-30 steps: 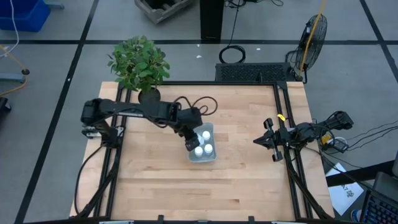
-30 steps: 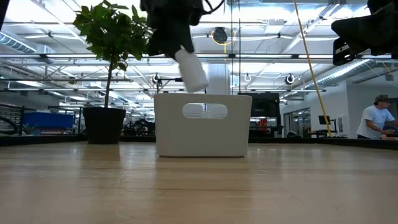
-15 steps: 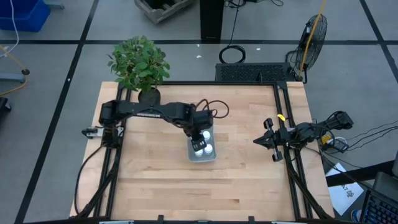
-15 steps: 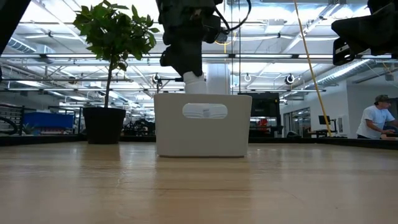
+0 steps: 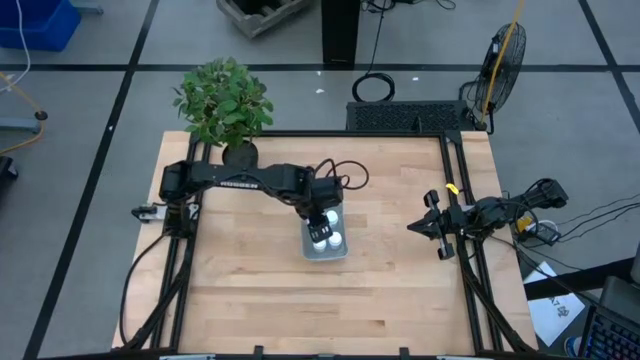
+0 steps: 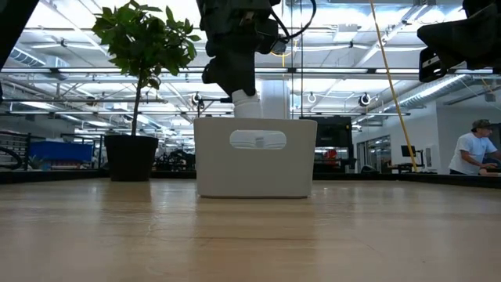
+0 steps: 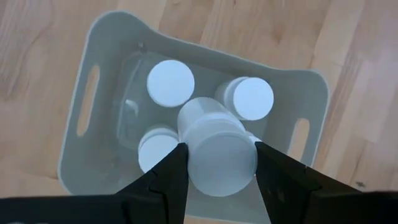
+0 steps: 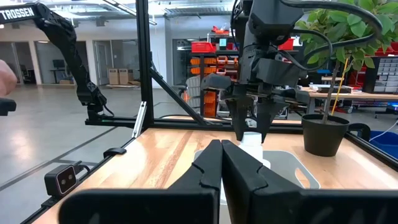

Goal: Pick and place pill bottles into a basket
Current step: Put the white medicine bottle into the gray bin

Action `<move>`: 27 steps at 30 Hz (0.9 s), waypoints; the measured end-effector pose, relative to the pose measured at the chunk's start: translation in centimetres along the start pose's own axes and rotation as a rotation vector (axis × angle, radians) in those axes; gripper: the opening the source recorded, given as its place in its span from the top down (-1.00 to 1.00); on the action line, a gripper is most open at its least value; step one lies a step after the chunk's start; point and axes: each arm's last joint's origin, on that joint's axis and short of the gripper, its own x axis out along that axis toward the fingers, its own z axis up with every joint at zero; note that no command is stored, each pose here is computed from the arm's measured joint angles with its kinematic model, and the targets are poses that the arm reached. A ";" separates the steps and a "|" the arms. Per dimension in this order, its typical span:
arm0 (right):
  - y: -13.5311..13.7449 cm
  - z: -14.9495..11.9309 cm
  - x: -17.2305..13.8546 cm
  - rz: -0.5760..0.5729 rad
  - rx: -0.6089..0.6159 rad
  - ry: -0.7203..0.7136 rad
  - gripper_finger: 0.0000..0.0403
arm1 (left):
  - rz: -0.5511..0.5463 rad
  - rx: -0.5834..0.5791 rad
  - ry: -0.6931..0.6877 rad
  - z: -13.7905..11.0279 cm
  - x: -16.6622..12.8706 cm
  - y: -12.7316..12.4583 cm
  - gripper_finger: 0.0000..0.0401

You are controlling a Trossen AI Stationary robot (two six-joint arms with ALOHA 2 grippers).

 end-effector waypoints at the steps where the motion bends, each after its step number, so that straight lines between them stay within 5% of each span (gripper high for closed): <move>1: 0.0 0.0 0.0 0.000 0.000 0.000 1.00 | -0.002 0.000 0.001 0.0 0.0 0.0 0.18; 27: 0.0 0.0 0.0 0.000 0.001 -0.002 1.00 | 0.003 0.017 0.084 0.1 3.3 0.3 0.12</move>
